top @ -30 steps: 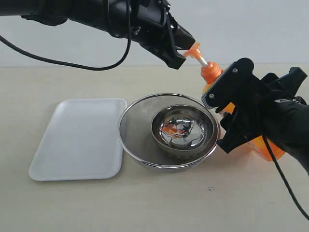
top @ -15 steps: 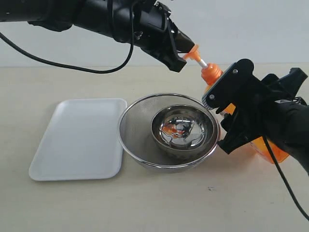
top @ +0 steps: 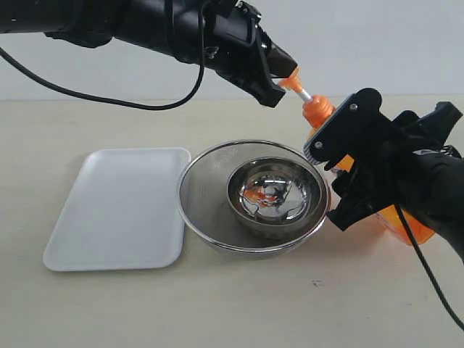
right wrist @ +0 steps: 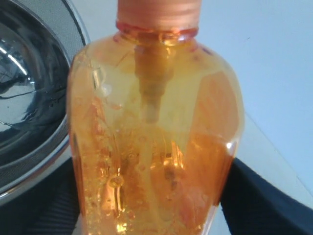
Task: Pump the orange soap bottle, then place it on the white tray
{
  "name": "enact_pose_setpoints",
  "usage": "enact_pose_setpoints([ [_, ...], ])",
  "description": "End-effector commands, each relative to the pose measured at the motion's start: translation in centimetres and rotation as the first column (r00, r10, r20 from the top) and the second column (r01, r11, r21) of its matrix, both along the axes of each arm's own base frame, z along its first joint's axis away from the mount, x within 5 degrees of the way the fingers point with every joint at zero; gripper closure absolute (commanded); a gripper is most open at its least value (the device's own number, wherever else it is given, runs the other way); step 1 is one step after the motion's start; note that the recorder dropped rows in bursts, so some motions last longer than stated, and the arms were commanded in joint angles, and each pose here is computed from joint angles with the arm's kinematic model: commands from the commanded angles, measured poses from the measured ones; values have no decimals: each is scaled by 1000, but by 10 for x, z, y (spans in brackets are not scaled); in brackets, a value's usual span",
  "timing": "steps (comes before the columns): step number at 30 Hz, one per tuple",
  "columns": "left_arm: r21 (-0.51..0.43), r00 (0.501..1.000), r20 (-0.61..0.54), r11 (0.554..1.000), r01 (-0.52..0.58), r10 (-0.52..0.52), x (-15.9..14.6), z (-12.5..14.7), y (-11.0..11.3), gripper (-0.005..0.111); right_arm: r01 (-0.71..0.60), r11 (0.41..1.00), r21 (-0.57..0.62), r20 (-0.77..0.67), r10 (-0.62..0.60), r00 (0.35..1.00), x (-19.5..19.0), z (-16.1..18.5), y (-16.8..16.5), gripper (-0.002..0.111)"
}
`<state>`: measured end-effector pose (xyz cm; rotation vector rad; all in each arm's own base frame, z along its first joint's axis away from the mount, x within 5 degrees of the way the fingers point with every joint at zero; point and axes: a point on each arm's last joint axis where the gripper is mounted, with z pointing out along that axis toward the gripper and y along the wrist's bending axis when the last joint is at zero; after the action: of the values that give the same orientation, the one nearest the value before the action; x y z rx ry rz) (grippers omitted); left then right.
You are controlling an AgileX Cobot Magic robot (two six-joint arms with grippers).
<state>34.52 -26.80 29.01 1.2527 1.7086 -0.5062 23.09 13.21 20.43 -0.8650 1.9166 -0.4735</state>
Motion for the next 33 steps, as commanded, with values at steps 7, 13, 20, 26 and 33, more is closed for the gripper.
enact_pose_setpoints([
  [7, -13, 999, -40, 999, 36, -36, -7, -3, -7, 102, -5, 1000, -29, 103, 8, 995, 4, 17, 0, 109],
  [13, -11, 997, -57, 998, 59, -60, -9, -4, -7, 102, -4, 1000, -27, 103, 7, 995, 4, 17, 0, 109],
  [20, -12, 994, -85, 998, 65, -66, -6, -15, -12, 102, -4, 1000, -27, 103, 7, 995, 4, 17, 0, 109],
  [26, -17, 994, -86, 998, 64, -65, -7, -14, -12, 102, -6, 1000, -29, 104, 9, 995, 4, 17, 0, 109],
  [33, -47, 998, -2, 997, 55, -55, -21, 32, 6, 102, 9, 1000, -29, 113, -5, 994, 4, 17, -2, 109],
])
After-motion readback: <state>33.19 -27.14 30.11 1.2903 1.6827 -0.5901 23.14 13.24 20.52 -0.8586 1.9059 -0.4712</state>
